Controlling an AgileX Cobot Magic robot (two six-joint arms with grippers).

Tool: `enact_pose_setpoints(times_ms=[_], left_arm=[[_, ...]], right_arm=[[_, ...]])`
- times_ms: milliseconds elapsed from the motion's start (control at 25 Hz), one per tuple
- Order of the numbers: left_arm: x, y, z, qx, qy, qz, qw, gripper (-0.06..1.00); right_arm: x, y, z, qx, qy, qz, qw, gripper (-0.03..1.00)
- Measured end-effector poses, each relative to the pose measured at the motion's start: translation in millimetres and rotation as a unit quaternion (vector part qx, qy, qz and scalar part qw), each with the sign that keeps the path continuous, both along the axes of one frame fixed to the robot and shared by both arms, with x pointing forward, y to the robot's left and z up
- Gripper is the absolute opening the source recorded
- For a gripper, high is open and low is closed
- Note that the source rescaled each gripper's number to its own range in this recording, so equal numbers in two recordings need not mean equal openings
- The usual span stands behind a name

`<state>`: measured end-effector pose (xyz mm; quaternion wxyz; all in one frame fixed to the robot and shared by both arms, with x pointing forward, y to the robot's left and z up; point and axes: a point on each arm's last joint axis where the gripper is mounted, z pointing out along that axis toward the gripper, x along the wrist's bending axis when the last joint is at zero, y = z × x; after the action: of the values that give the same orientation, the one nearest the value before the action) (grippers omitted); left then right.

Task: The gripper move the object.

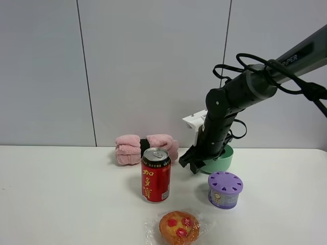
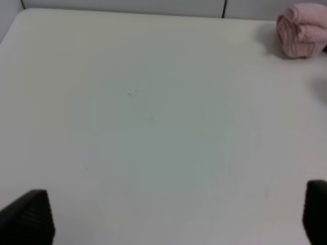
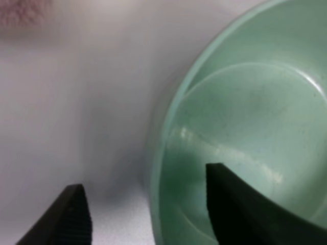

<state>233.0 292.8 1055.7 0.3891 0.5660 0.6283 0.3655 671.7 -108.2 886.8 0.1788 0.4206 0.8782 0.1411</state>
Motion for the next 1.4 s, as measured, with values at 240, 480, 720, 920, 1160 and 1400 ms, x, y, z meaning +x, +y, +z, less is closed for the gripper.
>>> enact_pose_setpoints(times_ms=[240,480,720,920,1160,1400], left_arm=[[0.0,0.0,0.0,0.0,0.0,0.0,1.0,1.0],[0.0,0.0,0.0,0.0,0.0,0.0,1.0,1.0],[0.0,0.0,0.0,0.0,0.0,0.0,1.0,1.0],[0.0,0.0,0.0,0.0,0.0,0.0,1.0,1.0],[0.0,0.0,0.0,0.0,0.0,0.0,1.0,1.0],[0.0,0.0,0.0,0.0,0.0,0.0,1.0,1.0]], right_arm=[[0.7,-0.9,0.2,-0.009,-0.005,0.007,1.0,0.12],[1.0,-1.1,0.3,-0.006,-0.006,0.0,1.0,0.0],[-1.3,2.0,32.9,0.006,-0.035,0.001,0.999,0.0],[-19.6,14.5,99.9,0.022,-0.086,0.028,0.996,0.0],[-65.7,66.5,192.5,0.05,-0.108,0.114,0.986,0.0],[-125.8,148.4,230.1,0.054,-0.104,0.28,0.953,0.0]])
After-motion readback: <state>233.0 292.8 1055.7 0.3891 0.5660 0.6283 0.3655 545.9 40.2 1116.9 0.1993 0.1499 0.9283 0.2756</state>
